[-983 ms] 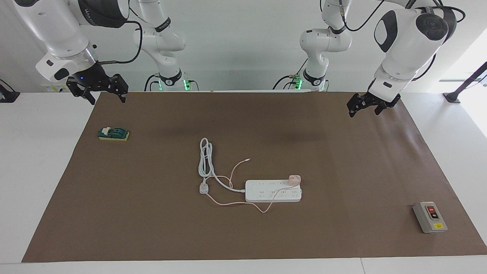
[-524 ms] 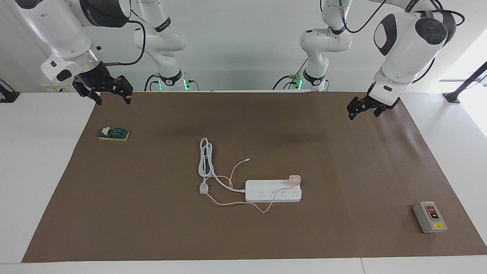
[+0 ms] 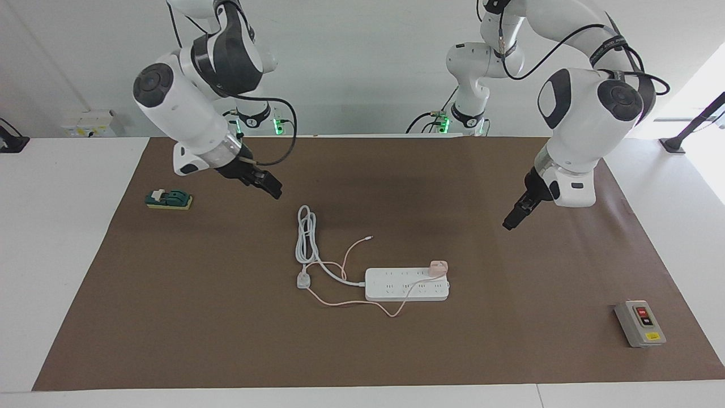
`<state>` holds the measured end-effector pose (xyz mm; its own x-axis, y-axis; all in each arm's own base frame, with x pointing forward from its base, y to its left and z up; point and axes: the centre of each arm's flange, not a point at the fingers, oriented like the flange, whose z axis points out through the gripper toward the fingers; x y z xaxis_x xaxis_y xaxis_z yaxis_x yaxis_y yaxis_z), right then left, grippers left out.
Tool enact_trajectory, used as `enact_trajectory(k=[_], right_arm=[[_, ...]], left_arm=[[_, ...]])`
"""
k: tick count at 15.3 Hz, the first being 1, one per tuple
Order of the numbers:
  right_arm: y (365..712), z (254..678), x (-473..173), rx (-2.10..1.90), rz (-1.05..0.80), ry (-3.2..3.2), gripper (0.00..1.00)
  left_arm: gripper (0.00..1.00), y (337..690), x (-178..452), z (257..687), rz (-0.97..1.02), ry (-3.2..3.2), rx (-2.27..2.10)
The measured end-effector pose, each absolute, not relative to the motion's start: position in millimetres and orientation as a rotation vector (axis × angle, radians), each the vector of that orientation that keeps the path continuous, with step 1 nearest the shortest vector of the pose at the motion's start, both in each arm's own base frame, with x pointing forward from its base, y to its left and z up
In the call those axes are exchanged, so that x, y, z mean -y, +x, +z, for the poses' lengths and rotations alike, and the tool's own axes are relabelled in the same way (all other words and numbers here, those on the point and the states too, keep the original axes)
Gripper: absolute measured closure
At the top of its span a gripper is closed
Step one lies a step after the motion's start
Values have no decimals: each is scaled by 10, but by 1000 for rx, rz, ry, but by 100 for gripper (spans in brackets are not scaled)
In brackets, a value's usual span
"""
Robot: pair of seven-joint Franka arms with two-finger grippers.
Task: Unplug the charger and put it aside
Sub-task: 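Reach the left gripper to the pink charger while the right gripper reaches the strip, then grasp the pink charger with the left gripper while the right gripper holds the strip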
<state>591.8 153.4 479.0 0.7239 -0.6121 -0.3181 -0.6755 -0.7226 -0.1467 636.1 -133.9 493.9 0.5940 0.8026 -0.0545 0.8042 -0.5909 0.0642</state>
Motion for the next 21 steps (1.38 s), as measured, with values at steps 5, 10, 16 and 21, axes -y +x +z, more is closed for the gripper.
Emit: enact_trajectory(k=[5, 10, 16, 21], right_arm=[[6138, 4393, -2018, -1343, 473, -2352, 0], [6372, 3817, -2535, -1539, 579, -2141, 0], [6636, 3342, -2704, -1636, 730, -1941, 0], [6851, 2896, -2836, -1698, 790, -1888, 0]], left_arm=[[0, 6500, 1840, 4426, -57, 2444, -1887], [0, 6653, 2330, 3955, -36, 2255, -2192], [0, 6669, 2548, 3564, -51, 2214, -2273], [0, 6663, 2646, 3580, -46, 2201, -2260]])
